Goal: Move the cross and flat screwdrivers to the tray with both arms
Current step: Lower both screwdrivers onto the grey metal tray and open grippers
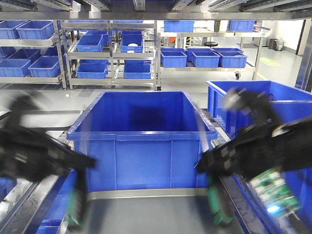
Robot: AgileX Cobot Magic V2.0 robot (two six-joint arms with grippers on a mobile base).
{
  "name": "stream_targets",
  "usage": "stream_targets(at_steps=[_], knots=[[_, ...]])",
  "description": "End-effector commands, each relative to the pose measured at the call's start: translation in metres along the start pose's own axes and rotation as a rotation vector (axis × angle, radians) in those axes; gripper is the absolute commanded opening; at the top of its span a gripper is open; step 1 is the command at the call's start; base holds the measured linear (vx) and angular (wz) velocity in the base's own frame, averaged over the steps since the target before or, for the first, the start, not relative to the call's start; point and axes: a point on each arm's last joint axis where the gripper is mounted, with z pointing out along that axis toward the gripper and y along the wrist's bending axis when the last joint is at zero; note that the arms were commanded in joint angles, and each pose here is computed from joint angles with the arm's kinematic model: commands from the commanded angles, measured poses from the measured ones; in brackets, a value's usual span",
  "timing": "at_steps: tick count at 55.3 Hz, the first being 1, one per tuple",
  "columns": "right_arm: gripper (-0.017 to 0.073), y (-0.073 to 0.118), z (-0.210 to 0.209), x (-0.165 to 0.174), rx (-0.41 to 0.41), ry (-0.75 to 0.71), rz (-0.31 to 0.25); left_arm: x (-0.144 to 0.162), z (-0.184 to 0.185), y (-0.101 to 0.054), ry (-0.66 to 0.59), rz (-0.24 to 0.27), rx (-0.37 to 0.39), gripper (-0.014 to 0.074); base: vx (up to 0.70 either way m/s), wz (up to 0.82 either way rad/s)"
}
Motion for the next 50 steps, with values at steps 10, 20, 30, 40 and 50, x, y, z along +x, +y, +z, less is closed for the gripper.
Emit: stream_targets(at_steps=[10, 20, 30, 40, 50], knots=[[-0.0004, 0.011, 0.037, -0.001, -0.058, 0.084, 0.075, 0.007, 0.047, -0.021, 0.112, -0.062, 0.133, 0.0004, 0.0, 0.0], [0.002, 0.005, 0.057, 0.01, -0.065, 0.212, 0.095, 0.015, 0.068, -0.013, 0.177, -0.086, 0.129, 0.0033, 0.0, 0.0], [0.0108, 0.003, 0.06, 0.009, -0.054, 0.196, 0.091, 0.022, 0.081, -0.007, 0.229, -0.114, 0.126, 0.0155, 0.0, 0.0], [0.0249, 0.003, 0.06, 0.007, -0.05, 0.179, 0.091, 0.026, 0.091, -0.002, 0.26, -0.133, 0.121, 0.032, 0.0, 0.0], [0.0421, 0.002, 0.06, 0.007, -0.048, 0.173, 0.087, 0.025, 0.093, 0.0, 0.244, -0.137, 0.11, 0.042, 0.0, 0.0]])
